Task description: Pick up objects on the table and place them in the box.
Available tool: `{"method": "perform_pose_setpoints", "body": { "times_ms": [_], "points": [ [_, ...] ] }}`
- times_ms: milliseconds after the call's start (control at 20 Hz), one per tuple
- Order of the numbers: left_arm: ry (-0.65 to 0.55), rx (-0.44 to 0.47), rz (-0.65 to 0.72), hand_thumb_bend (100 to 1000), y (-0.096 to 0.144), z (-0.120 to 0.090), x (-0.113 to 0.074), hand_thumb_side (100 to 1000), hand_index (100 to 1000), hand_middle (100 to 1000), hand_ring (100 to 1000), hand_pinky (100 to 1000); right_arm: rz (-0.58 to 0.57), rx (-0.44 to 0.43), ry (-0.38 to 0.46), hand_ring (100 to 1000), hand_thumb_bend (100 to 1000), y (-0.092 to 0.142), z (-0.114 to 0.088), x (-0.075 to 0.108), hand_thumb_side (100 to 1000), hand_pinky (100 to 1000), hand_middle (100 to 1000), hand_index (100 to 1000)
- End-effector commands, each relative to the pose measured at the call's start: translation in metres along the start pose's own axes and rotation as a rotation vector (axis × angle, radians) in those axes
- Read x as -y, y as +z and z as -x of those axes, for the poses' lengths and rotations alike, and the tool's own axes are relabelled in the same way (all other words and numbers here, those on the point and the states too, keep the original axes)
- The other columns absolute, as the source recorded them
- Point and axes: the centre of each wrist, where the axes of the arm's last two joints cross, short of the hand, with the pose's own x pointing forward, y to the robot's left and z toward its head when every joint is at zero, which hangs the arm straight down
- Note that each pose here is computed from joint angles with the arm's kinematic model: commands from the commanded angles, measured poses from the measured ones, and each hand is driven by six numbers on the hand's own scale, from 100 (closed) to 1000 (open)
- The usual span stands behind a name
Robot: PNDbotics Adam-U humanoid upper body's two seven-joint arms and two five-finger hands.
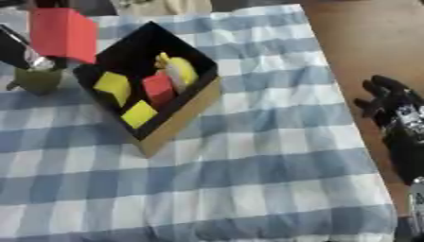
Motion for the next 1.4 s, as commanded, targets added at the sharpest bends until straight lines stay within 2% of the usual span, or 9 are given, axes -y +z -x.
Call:
{"method": "perform_pose_setpoints", "body": {
  "times_ms": [50, 200, 300, 350, 550, 900, 1000, 1100, 1400],
  "points": [
    [0.038, -0.044, -0.019, 373, -0.016, 0.0, -0.003, 120, 673, 496, 625, 743, -0.027, 0.026, 0.01, 1000, 100, -0.005, -0.008, 0.0, 648, 903, 423, 839],
    [0.071, -0.051, 0.001, 475, -0.036, -0.006, 0.011, 219, 761, 578, 699, 783, -0.027, 0.025, 0.008, 1000, 100, -0.005, -0.007, 0.0, 653, 904, 422, 839],
    [0.076, -0.036, 0.023, 612, -0.049, -0.013, 0.021, 342, 881, 744, 815, 864, -0.025, 0.022, 0.008, 1000, 100, -0.005, -0.007, 0.0, 655, 904, 422, 839],
    [0.073, -0.023, 0.035, 655, -0.056, -0.017, 0.026, 385, 896, 775, 838, 879, -0.023, 0.021, 0.009, 1000, 100, -0.005, -0.007, 0.0, 655, 904, 422, 839],
    [0.045, -0.003, 0.051, 689, -0.074, -0.02, 0.041, 490, 924, 827, 877, 911, -0.017, 0.014, 0.009, 1000, 100, -0.004, -0.007, -0.001, 659, 905, 421, 839],
    [0.018, 0.002, 0.04, 648, -0.088, 0.0, 0.067, 482, 913, 817, 870, 906, -0.014, 0.011, 0.006, 1000, 100, -0.003, -0.006, -0.001, 658, 905, 421, 839],
    [0.021, -0.002, 0.007, 616, -0.086, 0.005, 0.067, 483, 909, 812, 865, 902, -0.014, 0.011, 0.006, 1000, 100, -0.003, -0.006, -0.001, 658, 905, 421, 839],
    [0.033, -0.021, -0.036, 571, -0.081, 0.012, 0.064, 424, 892, 800, 853, 892, -0.014, 0.011, 0.007, 1000, 100, -0.003, -0.006, -0.001, 658, 906, 421, 839],
    [0.024, -0.128, -0.098, 607, -0.057, 0.047, 0.051, 340, 887, 807, 861, 893, -0.008, 0.011, 0.018, 1000, 100, -0.001, -0.007, 0.001, 652, 906, 420, 839]
  ]
}}
